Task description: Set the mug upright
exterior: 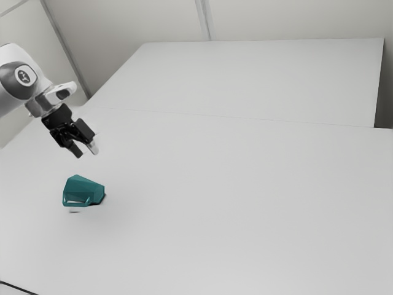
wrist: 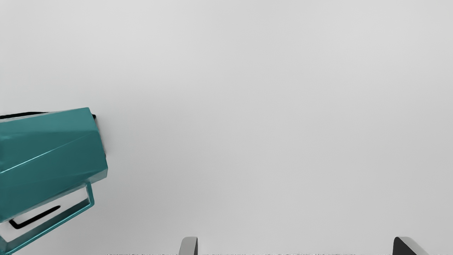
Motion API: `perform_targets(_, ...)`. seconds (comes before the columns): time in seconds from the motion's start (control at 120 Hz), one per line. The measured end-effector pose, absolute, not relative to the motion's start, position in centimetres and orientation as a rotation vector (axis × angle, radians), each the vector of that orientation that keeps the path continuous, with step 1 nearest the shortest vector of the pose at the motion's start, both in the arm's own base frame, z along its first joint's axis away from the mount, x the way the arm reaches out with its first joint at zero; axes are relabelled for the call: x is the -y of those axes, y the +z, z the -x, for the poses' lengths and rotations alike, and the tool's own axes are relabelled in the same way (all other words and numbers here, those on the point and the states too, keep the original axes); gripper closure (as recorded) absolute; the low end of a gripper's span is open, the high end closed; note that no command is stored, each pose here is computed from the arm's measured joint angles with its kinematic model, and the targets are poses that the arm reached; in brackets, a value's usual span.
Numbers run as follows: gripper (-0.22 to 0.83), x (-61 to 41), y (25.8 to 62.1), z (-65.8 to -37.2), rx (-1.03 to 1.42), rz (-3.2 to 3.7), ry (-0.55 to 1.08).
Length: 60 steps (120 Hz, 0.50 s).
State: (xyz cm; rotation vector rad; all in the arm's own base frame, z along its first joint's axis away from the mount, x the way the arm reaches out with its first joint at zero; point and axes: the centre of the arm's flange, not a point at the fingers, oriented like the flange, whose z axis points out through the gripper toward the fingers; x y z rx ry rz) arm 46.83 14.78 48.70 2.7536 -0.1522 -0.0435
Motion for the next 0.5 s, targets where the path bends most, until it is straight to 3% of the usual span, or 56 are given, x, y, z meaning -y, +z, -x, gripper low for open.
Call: perform_targets(0.5, 0.0, -30.5, 38.6, -43.9, 0.123, -2.576, 0.019)
